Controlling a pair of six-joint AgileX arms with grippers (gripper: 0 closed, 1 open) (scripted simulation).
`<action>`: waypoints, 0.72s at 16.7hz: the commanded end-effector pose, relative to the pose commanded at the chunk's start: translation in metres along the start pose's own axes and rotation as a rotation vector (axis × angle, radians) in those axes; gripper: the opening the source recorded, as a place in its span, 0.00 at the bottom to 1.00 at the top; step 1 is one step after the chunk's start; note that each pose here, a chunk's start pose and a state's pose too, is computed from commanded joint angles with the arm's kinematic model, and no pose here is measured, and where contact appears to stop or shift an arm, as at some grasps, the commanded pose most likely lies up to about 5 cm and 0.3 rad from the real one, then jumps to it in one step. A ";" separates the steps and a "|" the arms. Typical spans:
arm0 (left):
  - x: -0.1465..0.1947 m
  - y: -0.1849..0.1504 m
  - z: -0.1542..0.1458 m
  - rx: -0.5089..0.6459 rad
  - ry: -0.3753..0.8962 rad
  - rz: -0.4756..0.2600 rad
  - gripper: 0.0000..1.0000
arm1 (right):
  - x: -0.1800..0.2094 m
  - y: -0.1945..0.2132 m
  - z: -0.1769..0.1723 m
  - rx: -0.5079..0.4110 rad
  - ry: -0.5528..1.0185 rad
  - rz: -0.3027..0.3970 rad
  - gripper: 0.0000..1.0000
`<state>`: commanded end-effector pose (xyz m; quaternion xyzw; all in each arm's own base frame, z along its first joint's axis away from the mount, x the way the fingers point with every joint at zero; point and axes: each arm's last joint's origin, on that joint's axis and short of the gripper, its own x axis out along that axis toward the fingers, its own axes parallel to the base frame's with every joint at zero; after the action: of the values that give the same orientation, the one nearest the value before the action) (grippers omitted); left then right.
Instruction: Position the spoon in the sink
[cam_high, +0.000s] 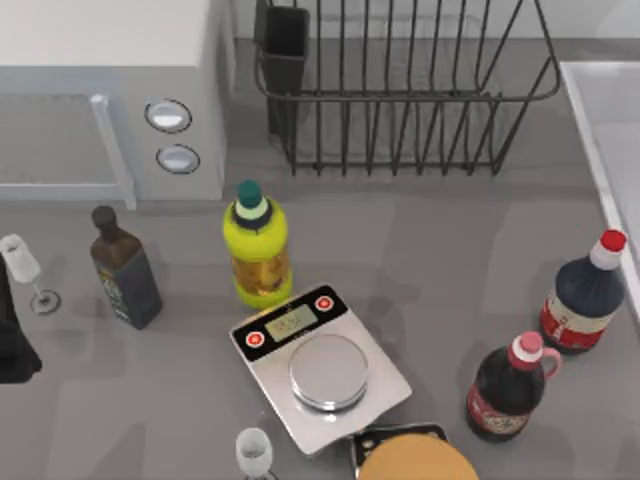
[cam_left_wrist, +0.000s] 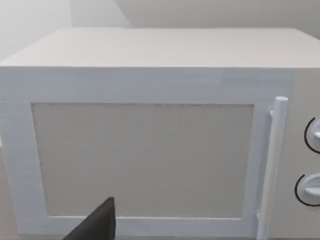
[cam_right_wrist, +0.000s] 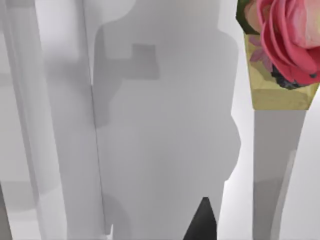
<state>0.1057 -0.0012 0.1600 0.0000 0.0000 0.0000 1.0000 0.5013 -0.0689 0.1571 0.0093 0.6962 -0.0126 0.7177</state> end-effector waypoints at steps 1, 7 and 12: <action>0.000 0.000 0.000 0.000 0.000 0.000 1.00 | 0.000 0.000 0.000 0.000 0.000 0.000 0.45; 0.000 0.000 0.000 0.000 0.000 0.000 1.00 | 0.000 0.000 0.000 0.000 0.000 0.000 0.90; 0.000 0.000 0.000 0.000 0.000 0.000 1.00 | 0.000 0.000 0.000 0.000 0.000 0.000 1.00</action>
<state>0.1057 -0.0012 0.1600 0.0000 0.0000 0.0000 1.0000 0.5013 -0.0689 0.1571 0.0093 0.6962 -0.0126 0.7177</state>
